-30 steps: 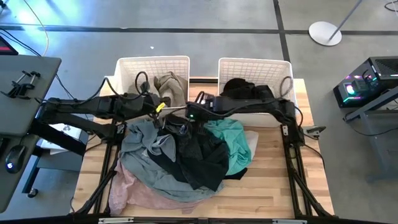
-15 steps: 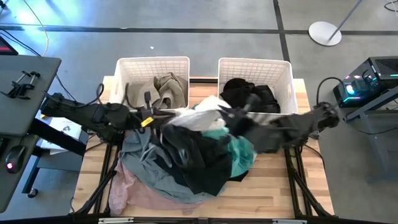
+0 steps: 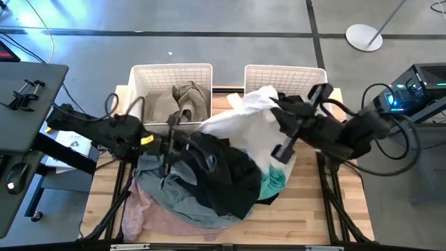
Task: Sort clothes
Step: Put the white dress into the left white bin
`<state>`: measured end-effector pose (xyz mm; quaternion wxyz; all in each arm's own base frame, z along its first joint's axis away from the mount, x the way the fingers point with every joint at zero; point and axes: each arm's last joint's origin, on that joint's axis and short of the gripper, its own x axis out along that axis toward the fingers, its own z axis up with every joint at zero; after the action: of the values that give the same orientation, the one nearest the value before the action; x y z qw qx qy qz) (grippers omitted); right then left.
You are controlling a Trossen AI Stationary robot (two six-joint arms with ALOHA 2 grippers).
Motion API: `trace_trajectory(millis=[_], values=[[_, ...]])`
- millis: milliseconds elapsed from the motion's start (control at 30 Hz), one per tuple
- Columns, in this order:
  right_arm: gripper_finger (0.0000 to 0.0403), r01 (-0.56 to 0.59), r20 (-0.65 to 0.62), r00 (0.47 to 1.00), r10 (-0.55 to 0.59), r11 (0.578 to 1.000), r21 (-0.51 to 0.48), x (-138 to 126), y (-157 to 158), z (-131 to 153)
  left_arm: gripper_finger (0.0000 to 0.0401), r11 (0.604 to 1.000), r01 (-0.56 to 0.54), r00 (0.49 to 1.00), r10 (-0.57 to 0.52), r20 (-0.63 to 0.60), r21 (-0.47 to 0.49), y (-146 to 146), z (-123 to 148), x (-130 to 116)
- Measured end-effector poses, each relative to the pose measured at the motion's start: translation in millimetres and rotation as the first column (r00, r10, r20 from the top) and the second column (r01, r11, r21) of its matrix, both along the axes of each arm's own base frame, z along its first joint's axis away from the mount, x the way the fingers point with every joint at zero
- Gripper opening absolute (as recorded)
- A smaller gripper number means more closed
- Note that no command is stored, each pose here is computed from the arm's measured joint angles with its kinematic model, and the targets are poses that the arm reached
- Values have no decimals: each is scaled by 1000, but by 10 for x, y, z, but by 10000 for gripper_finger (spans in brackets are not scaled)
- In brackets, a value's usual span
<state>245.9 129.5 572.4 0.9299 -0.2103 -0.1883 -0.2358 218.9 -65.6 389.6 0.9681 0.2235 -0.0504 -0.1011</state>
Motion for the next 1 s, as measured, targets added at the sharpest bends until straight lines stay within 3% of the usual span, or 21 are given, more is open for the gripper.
trace_trajectory(millis=[100, 200, 367, 467, 533, 600, 767, 900, 1000], values=[[4, -121, 76, 990, 122, 992, -21, -18, 19, 35, 208, 998, 53, 998, -52, 34, -23, -71, -44, 168], [4, -205, 68, 976, 206, 978, -31, -4, 53, 13, 258, 1000, 8, 996, -7, 86, -3, -111, -114, 378], [4, -304, 12, 953, 304, 953, -15, 49, 103, -63, 315, 977, -188, 970, 169, 172, 100, -75, -328, 783], [4, -366, 18, 930, 366, 931, -13, 30, 156, -68, 332, 918, -382, 913, 358, 197, 103, 37, -477, 993], [4, -395, 17, 918, 395, 918, -24, 8, 201, -69, 334, 889, -450, 884, 431, 179, 84, 132, -587, 1107], [4, -415, 19, 909, 416, 909, -32, -17, 242, -66, 335, 902, -431, 895, 422, 146, 33, 218, -697, 1209], [5, -446, 46, 892, 449, 893, -67, -59, 277, -37, 335, 962, -251, 965, 257, 44, -106, 368, -998, 1499], [5, -427, 62, 899, 433, 900, -92, -55, 249, -18, 331, 977, -152, 988, 156, 13, -147, 348, -1129, 1777], [5, -402, 65, 910, 409, 911, -94, -35, 207, -13, 302, 985, -62, 998, 64, 6, -159, 257, -1181, 1996]])
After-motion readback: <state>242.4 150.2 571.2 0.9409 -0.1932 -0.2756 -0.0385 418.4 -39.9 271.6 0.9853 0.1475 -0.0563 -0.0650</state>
